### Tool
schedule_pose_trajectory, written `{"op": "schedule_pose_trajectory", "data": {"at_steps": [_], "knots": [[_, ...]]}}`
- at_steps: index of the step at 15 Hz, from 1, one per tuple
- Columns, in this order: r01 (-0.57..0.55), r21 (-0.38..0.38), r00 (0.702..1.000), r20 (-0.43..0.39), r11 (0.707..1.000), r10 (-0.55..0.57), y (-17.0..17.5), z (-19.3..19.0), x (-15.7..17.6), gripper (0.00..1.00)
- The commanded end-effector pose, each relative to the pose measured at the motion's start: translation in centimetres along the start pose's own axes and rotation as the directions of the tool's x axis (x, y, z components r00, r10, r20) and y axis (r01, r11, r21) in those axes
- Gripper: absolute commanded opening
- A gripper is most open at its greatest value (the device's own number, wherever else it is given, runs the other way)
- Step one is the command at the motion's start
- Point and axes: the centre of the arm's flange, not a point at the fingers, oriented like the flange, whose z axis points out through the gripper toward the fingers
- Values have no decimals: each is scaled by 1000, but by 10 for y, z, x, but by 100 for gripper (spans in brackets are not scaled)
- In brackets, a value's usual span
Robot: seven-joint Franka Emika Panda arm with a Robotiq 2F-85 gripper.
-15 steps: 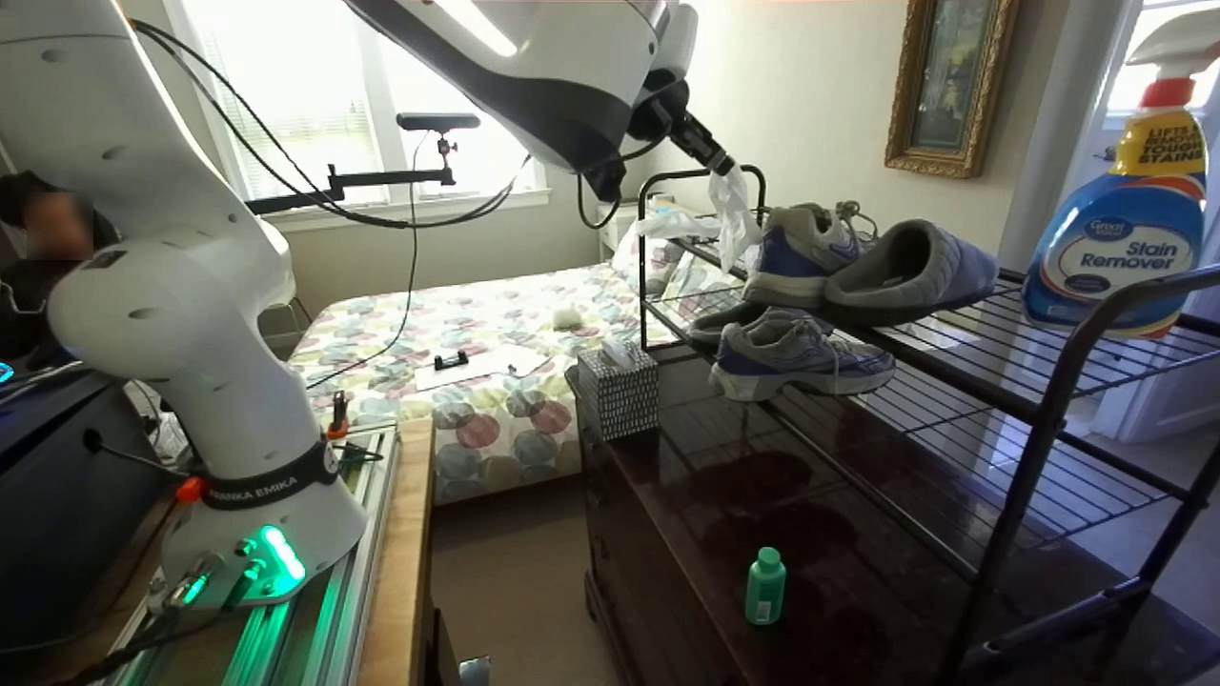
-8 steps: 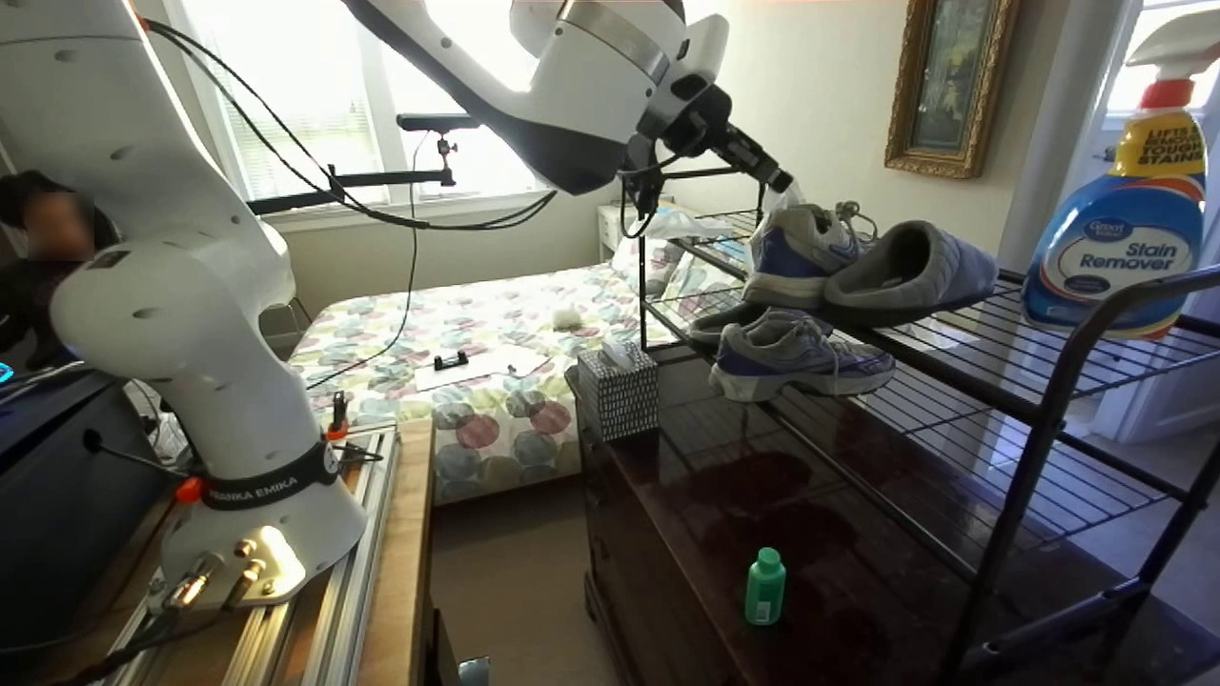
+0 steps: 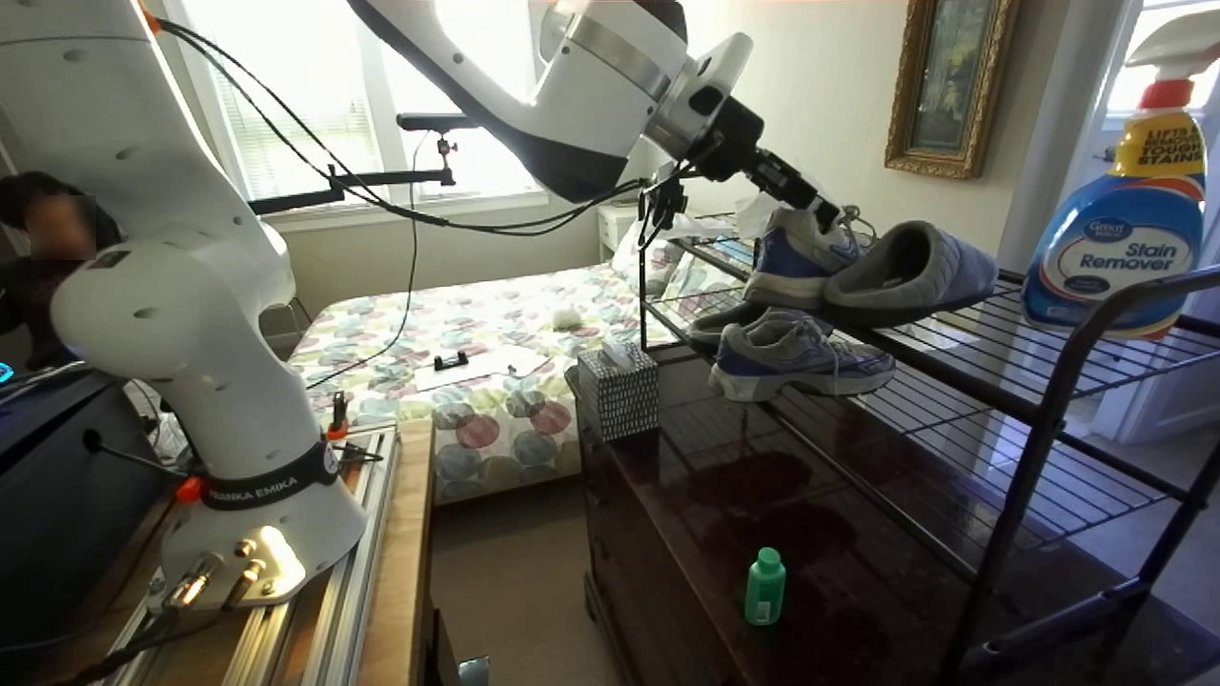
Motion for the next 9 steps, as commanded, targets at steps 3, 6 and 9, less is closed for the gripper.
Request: {"op": "schedule_pose_trajectory", "data": {"at_steps": [3, 6, 9], "knots": [[22, 61, 992, 121, 998, -29, 0, -16, 21, 0], [46, 19, 989, 142, 999, -48, 3, -32, 33, 0], [56, -9, 986, 161, 998, -54, 4, -47, 46, 0]]}}
